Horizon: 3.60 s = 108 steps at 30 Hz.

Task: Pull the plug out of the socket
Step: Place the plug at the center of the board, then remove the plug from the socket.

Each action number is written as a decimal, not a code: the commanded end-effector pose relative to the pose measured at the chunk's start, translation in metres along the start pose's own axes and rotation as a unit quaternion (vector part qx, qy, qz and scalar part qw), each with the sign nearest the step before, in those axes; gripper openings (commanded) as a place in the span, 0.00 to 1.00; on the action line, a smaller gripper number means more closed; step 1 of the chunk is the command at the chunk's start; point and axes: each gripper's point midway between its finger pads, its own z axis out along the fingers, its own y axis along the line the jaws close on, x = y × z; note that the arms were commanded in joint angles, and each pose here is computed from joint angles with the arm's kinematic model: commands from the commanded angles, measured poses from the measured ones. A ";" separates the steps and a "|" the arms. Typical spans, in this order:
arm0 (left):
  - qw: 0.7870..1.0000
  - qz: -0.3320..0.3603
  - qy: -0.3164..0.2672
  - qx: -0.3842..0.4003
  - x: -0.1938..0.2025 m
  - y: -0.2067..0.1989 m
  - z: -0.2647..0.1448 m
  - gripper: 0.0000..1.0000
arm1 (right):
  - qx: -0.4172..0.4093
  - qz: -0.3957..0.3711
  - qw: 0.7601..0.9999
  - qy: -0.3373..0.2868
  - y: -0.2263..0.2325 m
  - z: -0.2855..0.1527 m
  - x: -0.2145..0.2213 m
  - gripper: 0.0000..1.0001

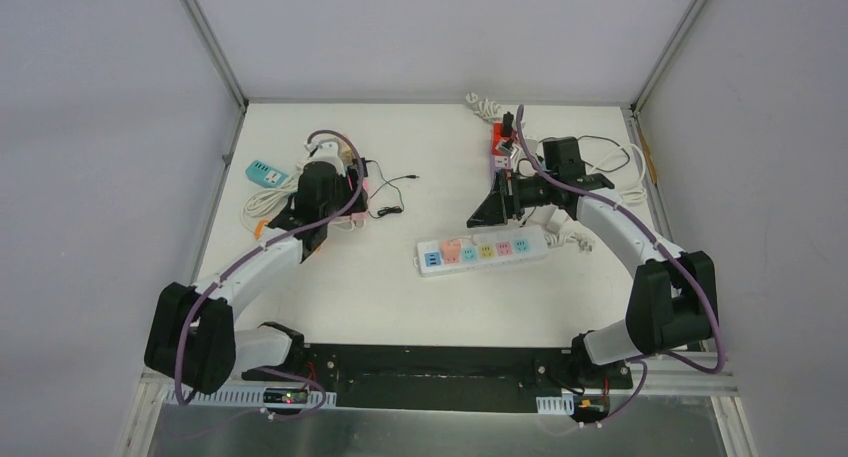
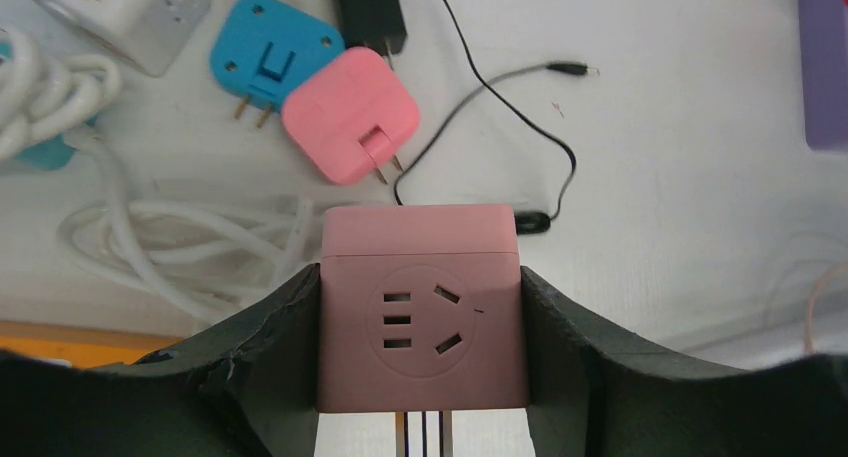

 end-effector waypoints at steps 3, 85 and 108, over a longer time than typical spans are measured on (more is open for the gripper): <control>0.988 -0.095 -0.077 -0.090 -0.082 0.038 0.031 0.00 | 0.006 -0.048 0.999 -0.016 0.008 -0.007 -0.016 1.00; 0.907 0.136 -0.075 0.392 -0.005 -0.161 -0.081 0.99 | 0.078 -0.398 0.908 0.106 -0.015 -0.051 0.040 1.00; 0.941 0.071 -0.035 0.330 -0.005 -0.139 -0.094 0.99 | 0.078 -0.428 0.894 0.105 -0.004 -0.025 0.028 1.00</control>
